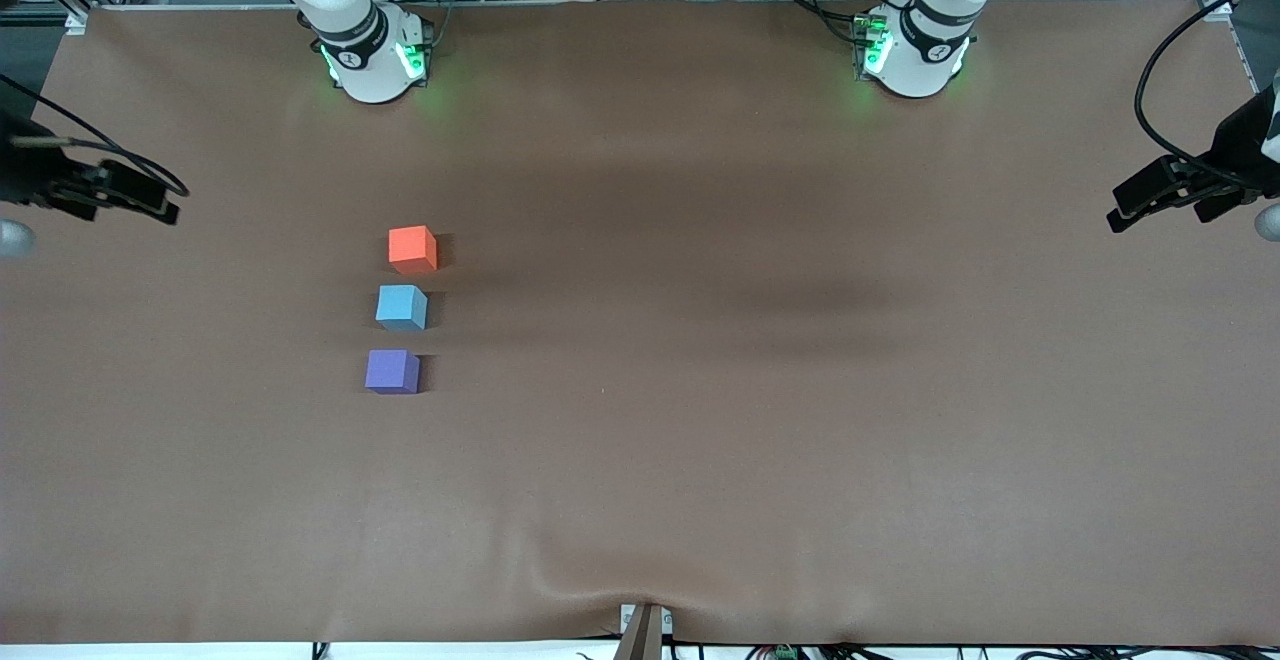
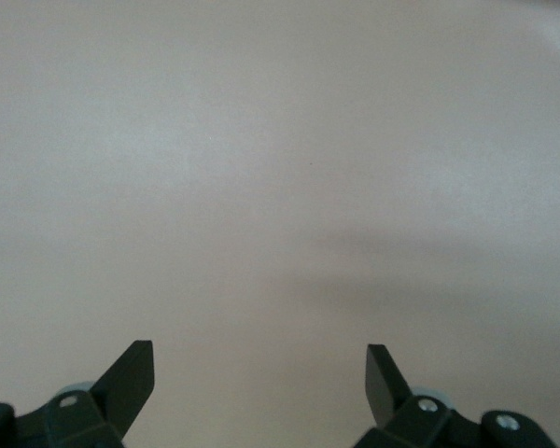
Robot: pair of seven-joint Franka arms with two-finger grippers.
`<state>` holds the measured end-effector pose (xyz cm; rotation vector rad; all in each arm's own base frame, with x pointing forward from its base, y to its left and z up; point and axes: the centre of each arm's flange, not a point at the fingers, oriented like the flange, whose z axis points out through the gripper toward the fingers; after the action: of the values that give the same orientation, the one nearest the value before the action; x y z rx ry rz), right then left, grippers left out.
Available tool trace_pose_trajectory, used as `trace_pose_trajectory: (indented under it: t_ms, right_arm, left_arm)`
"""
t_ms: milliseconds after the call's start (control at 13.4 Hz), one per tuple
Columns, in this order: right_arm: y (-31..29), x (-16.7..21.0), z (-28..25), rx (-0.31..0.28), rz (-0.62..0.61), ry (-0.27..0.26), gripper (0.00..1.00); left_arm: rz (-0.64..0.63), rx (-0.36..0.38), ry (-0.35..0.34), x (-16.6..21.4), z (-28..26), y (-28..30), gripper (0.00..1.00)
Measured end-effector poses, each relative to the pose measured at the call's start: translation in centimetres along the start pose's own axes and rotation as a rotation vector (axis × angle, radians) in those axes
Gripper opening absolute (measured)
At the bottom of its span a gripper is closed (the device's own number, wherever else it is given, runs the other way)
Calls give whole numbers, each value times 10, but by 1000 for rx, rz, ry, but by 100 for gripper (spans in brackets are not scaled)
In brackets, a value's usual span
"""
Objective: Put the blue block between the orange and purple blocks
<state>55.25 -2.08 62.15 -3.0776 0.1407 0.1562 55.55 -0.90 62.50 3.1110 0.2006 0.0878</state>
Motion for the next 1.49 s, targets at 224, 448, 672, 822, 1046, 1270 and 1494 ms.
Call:
trace_pose_trajectory:
  t_ms: [224, 448, 672, 822, 1046, 1270, 1494]
  right_arm:
    - [10, -7, -8, -3, 16, -28, 100]
    - [13, -11, -20, -4, 21, -11, 100]
    - [17, -10, -25, -14, 13, 4, 100]
    - [26, -7, -27, -28, -2, 32, 100]
    - [37, -5, -26, -32, -14, 42, 100]
    - [37, -2, -26, -33, -16, 53, 100]
    - [34, -2, -25, -33, -20, 52, 100]
  left_arm:
    - [0, 0, 0, 0, 0, 0, 100]
    - [1, 0, 0, 0, 0, 1, 100]
    - [2, 0, -2, 0, 0, 1, 100]
    - [5, 5, -36, -5, 1, 2, 100]
    - [22, 11, -84, -13, -1, 4, 100]
    - [97, 11, -92, -18, -7, 20, 100]
    - [126, 9, -85, -20, -13, 25, 100]
